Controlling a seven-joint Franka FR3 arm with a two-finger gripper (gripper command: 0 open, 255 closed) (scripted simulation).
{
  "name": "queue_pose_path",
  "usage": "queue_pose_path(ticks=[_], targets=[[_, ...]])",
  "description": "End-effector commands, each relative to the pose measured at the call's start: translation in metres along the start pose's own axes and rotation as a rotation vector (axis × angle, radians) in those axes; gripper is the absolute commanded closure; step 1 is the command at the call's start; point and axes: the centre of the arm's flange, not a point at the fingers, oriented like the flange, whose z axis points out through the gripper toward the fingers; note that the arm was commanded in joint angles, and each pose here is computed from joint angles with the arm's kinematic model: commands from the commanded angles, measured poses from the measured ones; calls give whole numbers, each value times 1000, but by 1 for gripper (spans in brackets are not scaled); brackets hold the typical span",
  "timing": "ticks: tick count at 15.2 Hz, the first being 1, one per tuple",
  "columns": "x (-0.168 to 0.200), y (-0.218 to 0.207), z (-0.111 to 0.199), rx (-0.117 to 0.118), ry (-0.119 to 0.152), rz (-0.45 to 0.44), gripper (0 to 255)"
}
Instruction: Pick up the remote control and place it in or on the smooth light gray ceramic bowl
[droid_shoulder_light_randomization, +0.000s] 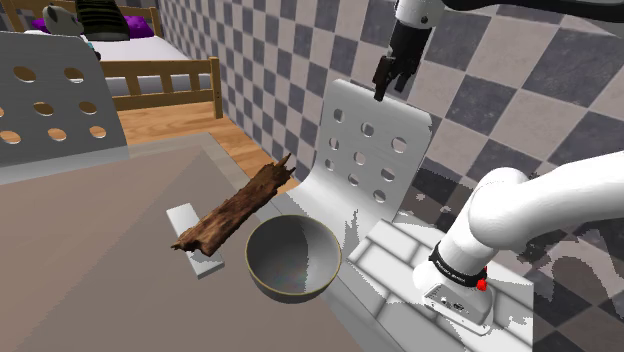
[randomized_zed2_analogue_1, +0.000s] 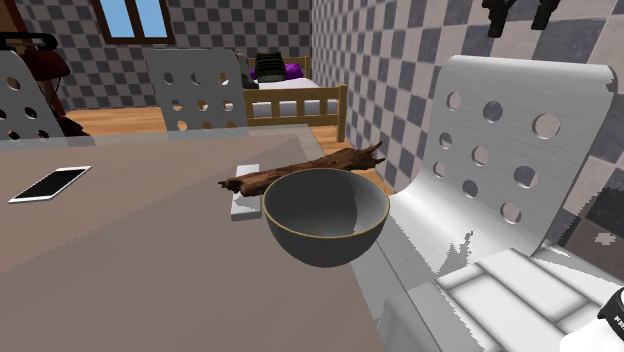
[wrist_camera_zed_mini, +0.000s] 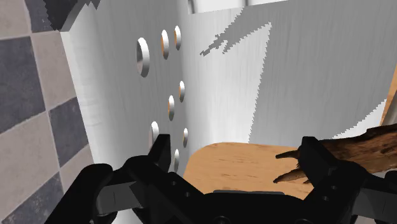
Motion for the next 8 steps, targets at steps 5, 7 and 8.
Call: queue_pose_path(ticks=[5,7,8], targets=[[12,-46,21,8,-10,7,0],[18,-69,31,12,-15,11,0],[21,-81,36,13,-17,12,0]])
